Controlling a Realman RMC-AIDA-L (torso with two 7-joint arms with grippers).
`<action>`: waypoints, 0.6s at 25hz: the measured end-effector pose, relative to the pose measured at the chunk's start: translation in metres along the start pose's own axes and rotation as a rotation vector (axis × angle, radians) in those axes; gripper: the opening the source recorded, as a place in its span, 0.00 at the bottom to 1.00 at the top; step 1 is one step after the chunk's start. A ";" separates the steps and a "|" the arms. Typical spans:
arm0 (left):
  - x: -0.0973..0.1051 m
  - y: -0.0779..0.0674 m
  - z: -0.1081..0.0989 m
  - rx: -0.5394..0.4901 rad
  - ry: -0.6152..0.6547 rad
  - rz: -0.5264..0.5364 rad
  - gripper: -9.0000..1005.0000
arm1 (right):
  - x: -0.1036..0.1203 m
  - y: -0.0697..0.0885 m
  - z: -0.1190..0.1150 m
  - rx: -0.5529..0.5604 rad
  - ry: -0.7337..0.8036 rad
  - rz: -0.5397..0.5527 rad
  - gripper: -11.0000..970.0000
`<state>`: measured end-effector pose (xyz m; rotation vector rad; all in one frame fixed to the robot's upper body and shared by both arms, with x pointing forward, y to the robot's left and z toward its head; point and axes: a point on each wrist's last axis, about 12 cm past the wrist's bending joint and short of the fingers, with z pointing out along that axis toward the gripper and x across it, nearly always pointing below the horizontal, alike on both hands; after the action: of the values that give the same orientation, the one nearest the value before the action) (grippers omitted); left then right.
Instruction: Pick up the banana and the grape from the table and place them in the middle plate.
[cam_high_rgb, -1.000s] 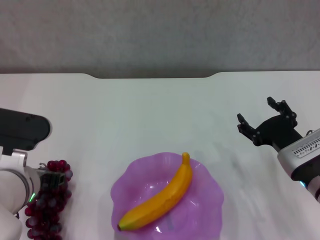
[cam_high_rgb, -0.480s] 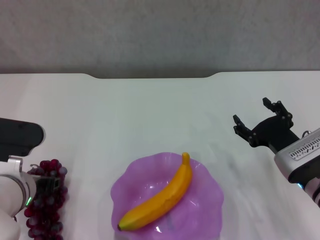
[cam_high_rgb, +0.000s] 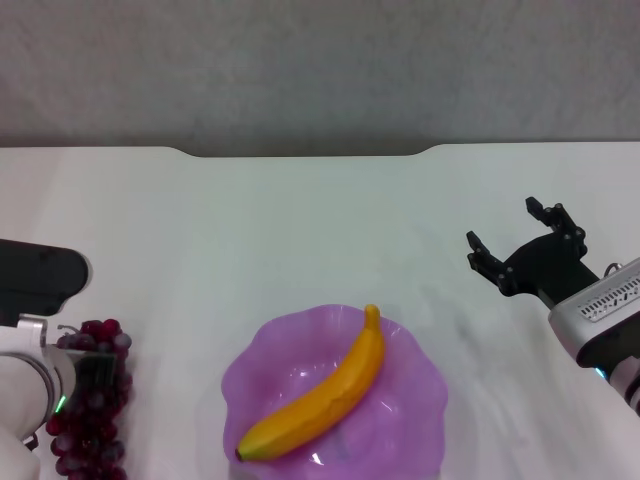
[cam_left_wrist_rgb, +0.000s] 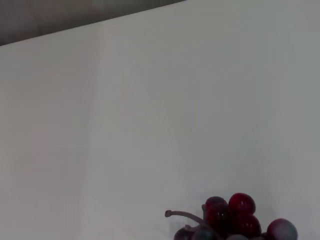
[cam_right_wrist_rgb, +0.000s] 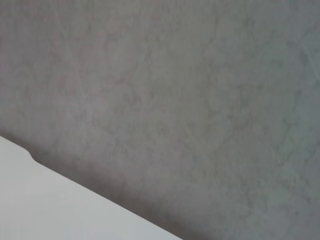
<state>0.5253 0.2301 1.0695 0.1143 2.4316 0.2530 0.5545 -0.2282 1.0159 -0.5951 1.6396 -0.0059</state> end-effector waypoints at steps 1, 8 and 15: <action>0.000 0.000 0.000 0.002 -0.002 -0.001 0.59 | 0.000 0.000 0.000 0.000 0.000 0.000 0.91; 0.006 0.003 0.000 0.014 -0.038 -0.015 0.51 | 0.001 0.000 -0.001 0.000 0.002 0.000 0.91; 0.006 0.004 0.001 -0.015 -0.058 0.016 0.45 | 0.001 0.000 -0.001 0.001 0.001 0.000 0.91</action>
<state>0.5210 0.2349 1.0660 0.1334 2.3716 0.2713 0.5533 -0.2289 1.0153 -0.5936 1.6403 -0.0070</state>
